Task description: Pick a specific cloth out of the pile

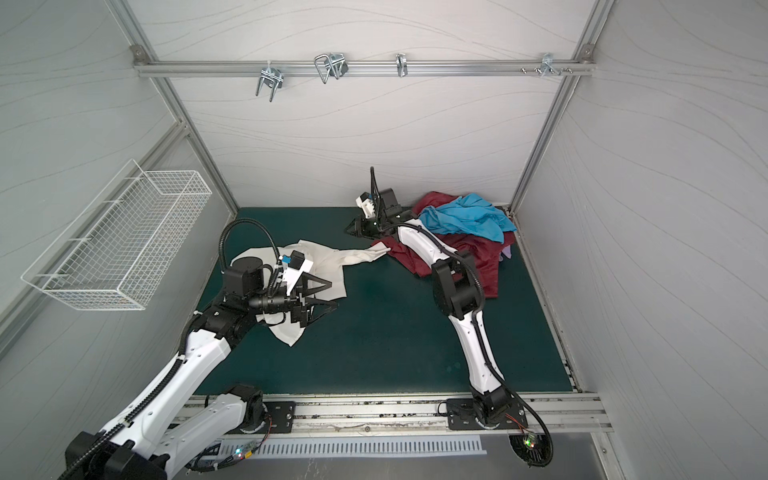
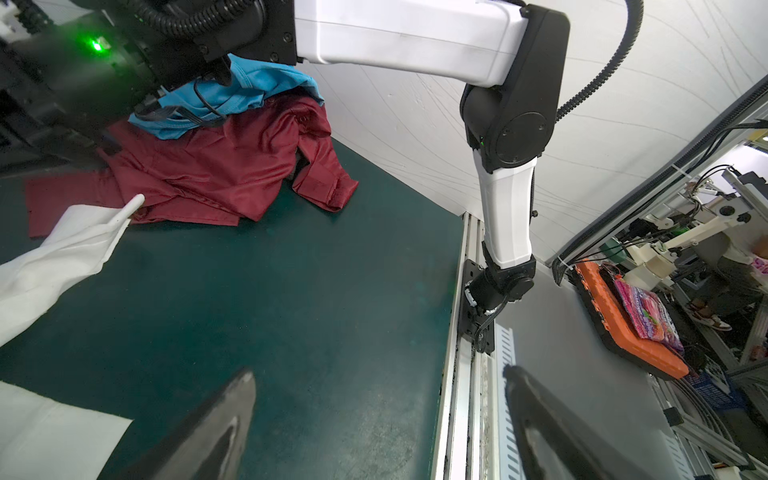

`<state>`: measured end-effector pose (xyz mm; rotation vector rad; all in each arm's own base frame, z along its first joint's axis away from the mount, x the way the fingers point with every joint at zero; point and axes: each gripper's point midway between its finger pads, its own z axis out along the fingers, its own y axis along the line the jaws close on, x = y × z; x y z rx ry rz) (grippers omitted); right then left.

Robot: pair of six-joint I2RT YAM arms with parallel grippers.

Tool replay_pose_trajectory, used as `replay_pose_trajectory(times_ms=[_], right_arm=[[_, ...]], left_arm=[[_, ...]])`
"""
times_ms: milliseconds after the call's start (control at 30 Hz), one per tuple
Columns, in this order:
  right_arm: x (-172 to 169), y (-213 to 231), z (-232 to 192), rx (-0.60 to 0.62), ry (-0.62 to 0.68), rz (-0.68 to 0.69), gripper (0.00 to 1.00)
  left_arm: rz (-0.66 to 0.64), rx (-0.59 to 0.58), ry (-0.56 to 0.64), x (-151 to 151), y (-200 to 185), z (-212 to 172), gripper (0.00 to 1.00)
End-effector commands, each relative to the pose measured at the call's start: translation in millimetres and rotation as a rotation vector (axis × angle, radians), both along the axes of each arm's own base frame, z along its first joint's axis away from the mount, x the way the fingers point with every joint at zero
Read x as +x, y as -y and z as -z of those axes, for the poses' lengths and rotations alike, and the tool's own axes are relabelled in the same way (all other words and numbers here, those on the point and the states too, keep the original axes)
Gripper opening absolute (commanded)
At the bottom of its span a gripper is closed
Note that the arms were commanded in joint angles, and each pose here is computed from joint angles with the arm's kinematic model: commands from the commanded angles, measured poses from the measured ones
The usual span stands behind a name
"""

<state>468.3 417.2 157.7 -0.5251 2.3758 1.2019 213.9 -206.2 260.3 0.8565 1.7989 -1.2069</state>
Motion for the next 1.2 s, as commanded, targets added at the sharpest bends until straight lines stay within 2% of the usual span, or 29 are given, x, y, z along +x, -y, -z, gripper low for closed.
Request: replay_pose_trajectory(times_ms=[0, 167, 533, 833, 1167], right_arm=[[-4, 20, 47, -0.235, 0.012, 0.022, 0.34], [-5, 33, 80, -0.332, 0.002, 0.053, 0.35], [-28, 28, 122, -0.357, -0.088, 0.025, 0.34], [-62, -12, 136, -0.291, -0.163, -0.054, 0.35], [-71, -67, 136, -0.151, -0.236, -0.097, 0.34]], left_arm=[[0.002, 0.000, 0.057, 1, 0, -6, 0.95], [-0.003, 0.005, 0.055, 1, 0, -5, 0.95], [-0.002, 0.005, 0.059, 1, 0, -5, 0.95], [-0.003, 0.005, 0.062, 0, 0, -5, 0.95], [-0.008, 0.007, 0.069, 0, -1, -5, 0.95]])
